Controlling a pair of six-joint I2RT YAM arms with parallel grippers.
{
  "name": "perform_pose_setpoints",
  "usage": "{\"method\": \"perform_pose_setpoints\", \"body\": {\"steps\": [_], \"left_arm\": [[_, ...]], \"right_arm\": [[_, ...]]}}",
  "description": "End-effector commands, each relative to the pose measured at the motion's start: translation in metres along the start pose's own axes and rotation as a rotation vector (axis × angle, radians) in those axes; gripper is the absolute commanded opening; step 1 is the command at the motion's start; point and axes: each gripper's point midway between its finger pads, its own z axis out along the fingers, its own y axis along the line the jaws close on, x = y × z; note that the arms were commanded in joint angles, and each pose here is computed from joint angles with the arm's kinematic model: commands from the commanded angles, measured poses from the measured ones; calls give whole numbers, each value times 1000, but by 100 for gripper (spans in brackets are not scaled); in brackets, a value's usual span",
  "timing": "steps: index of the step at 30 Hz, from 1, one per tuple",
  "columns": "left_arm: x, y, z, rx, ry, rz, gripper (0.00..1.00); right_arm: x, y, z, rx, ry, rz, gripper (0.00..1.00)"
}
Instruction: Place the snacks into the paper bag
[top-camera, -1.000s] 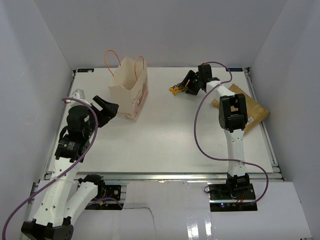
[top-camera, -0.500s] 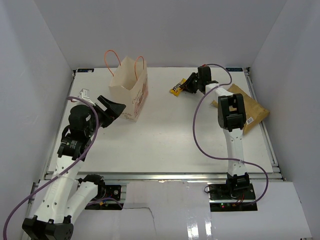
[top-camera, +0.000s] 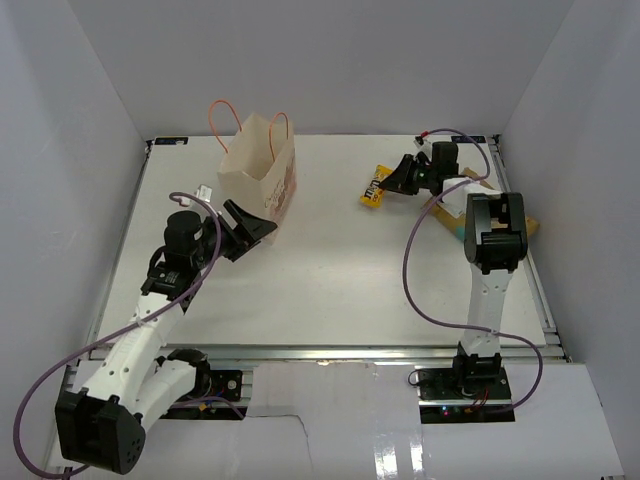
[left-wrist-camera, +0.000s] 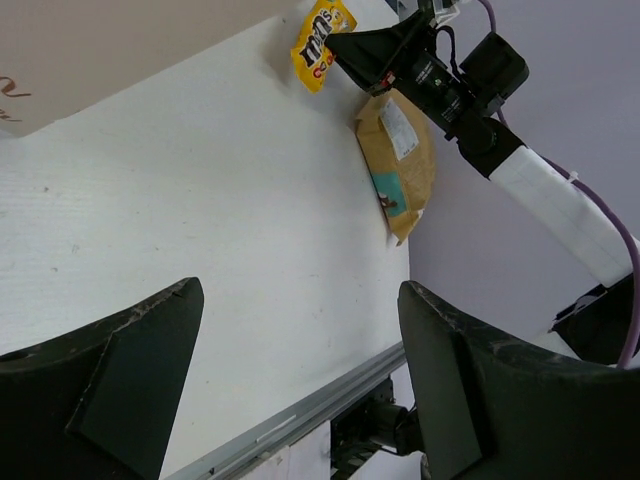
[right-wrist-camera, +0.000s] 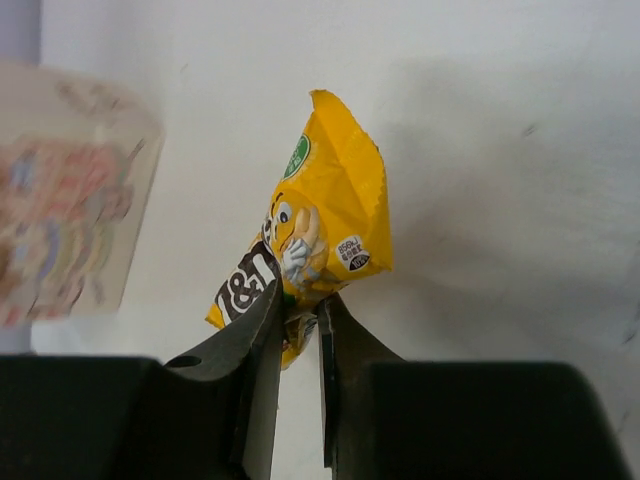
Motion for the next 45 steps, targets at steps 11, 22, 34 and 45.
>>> {"method": "perform_pose_setpoints", "body": {"steps": [11,22,34,45], "left_arm": [[50,-39,42,230,169,104,89],[79,-66,66,287,257,173,88],[108,-78,56,325,303,161,74],[103,-80,53,321,277,148,19]], "right_arm": [[128,160,-158,-617,270,-606,8],[209,229,-190,-807,390,-763,8],[202,262,-181,-847,373,-764,8],[213,269,-186,-873,384,-787,8]]}}
